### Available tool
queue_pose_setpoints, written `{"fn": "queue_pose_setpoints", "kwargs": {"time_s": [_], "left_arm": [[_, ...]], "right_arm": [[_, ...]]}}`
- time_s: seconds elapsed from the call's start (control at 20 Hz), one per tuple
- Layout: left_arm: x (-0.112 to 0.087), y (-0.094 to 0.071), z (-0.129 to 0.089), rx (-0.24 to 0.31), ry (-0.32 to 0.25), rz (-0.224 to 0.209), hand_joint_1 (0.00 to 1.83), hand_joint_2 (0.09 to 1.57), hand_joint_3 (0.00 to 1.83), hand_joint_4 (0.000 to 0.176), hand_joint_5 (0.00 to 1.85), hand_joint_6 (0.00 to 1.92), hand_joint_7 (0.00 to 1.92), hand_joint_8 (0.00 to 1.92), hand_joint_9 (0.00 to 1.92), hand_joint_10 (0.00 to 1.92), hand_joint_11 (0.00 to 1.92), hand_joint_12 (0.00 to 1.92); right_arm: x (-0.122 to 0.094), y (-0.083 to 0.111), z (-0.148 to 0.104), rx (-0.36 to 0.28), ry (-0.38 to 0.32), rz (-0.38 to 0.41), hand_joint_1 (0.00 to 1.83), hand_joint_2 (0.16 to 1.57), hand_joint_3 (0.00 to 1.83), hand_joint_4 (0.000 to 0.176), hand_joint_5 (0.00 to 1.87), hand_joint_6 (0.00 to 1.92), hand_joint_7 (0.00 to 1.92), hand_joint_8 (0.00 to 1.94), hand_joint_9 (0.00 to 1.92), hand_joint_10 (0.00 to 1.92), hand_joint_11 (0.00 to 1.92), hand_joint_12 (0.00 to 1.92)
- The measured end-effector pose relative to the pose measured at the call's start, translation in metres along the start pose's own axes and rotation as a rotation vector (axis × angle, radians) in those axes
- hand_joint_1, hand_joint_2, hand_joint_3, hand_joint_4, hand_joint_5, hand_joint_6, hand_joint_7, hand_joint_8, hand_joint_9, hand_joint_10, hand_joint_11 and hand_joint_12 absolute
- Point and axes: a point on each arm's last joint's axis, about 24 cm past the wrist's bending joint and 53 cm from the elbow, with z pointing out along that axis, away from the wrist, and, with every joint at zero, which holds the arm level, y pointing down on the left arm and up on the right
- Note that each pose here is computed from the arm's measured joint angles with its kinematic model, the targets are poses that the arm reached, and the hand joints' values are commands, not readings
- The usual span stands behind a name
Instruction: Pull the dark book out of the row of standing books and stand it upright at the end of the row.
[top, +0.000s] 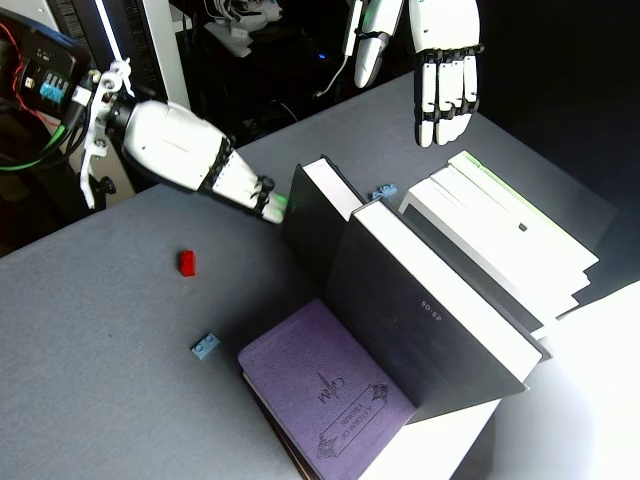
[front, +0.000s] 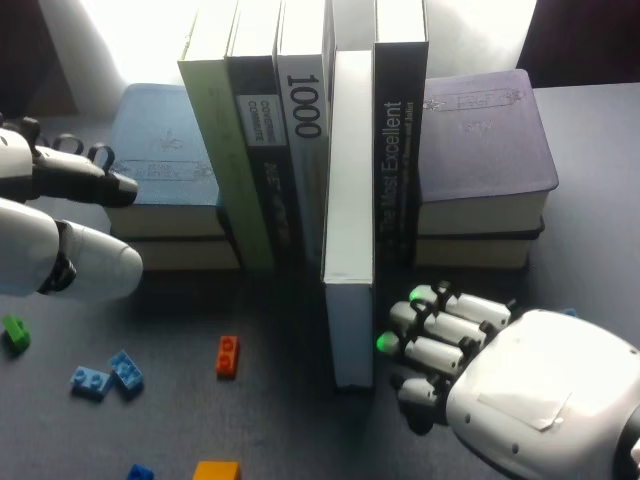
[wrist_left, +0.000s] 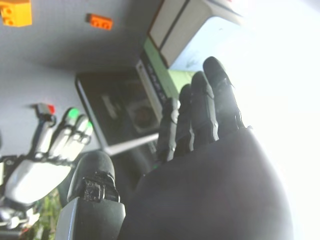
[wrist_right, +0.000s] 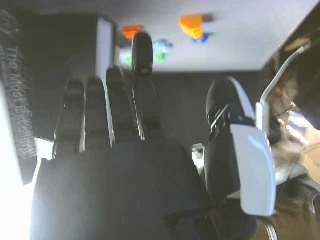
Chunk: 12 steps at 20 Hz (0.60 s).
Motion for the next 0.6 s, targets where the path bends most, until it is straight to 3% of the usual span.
{"fn": "queue_pose_setpoints", "kwargs": {"time_s": [0.25,0.45,0.6], "left_arm": [[0.0,0.0,0.0,0.0,0.0,0.0,0.0,1.25,0.0,0.036,0.11,0.0,0.09,0.0,0.12,0.0,0.0,0.53],[0.0,0.0,0.0,0.0,0.0,0.0,0.0,1.25,0.0,0.035,0.1,0.0,0.09,0.0,0.12,0.0,0.0,0.47],[0.0,0.0,0.0,0.0,0.0,0.0,0.0,1.24,0.0,0.04,0.08,0.0,0.08,0.0,0.12,0.0,0.0,0.47]], "right_arm": [[0.009,0.006,-0.015,0.015,0.037,0.033,0.0,1.2,0.01,0.0,0.49,0.78,0.14,0.01,0.0,0.0,0.0,0.0],[-0.001,0.008,-0.033,0.033,0.008,0.027,0.0,1.2,0.01,0.0,0.49,0.78,0.15,0.01,0.0,0.0,0.0,0.0],[-0.02,-0.008,-0.045,0.093,-0.049,0.024,0.0,1.19,0.01,0.0,0.48,0.77,0.15,0.01,0.0,0.0,0.0,0.0]]}}
